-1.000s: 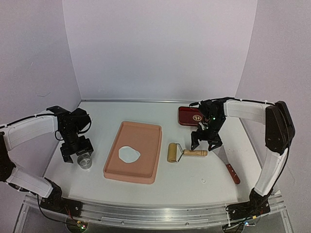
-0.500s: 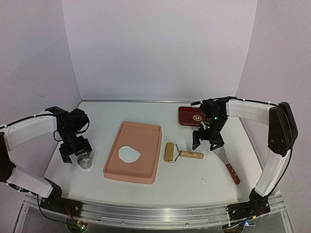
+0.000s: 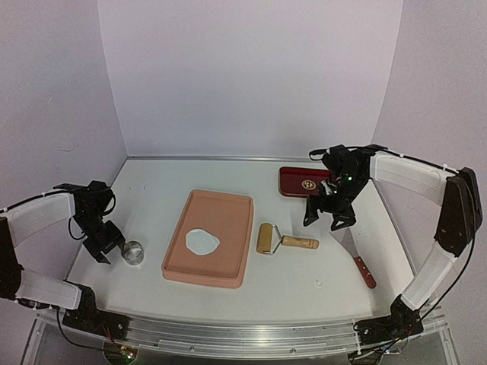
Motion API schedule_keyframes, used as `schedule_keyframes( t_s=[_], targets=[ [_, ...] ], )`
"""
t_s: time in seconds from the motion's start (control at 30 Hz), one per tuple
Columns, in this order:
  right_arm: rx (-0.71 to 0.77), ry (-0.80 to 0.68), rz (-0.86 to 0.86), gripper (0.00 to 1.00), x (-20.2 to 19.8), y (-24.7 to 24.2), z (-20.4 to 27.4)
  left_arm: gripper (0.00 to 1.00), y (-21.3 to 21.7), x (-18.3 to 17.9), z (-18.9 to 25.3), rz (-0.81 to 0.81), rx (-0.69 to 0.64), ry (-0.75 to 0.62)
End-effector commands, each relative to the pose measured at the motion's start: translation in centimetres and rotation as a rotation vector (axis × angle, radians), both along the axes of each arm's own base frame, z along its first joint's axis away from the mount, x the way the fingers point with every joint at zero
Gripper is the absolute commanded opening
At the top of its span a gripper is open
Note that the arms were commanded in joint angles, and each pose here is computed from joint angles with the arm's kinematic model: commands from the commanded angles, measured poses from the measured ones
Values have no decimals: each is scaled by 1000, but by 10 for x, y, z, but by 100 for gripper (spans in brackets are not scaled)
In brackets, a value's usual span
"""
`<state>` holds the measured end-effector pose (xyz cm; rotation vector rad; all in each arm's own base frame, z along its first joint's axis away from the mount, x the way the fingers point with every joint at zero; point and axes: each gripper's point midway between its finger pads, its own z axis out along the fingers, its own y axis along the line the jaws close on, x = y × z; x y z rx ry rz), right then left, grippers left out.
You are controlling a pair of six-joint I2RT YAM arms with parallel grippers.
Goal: Roll out the dumpling wrappers from the dough
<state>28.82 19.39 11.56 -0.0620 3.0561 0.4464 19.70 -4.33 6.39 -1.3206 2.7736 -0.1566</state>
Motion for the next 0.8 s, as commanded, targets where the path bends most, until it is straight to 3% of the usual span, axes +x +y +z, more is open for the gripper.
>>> schedule_keyframes(
  t_s=[0.0, 0.27, 0.57, 0.67, 0.77],
  targets=[
    [28, -6, -18, 94, -8, -2, 14, 53, -15, 32, 0, -5, -120, -130],
    [44, -7, -24, 93, -12, -1, 20, 43, -14, 35, -17, -31, -103, -95],
    [43, 13, -6, 93, -10, 2, 18, 38, -8, 25, -29, -7, -79, -60],
    [38, 19, 2, 93, -10, 2, 17, 30, -11, 26, -35, -9, -95, -63],
    [34, 26, 10, 92, -10, 2, 17, 15, -13, 31, -35, -10, -103, -83]
  ],
)
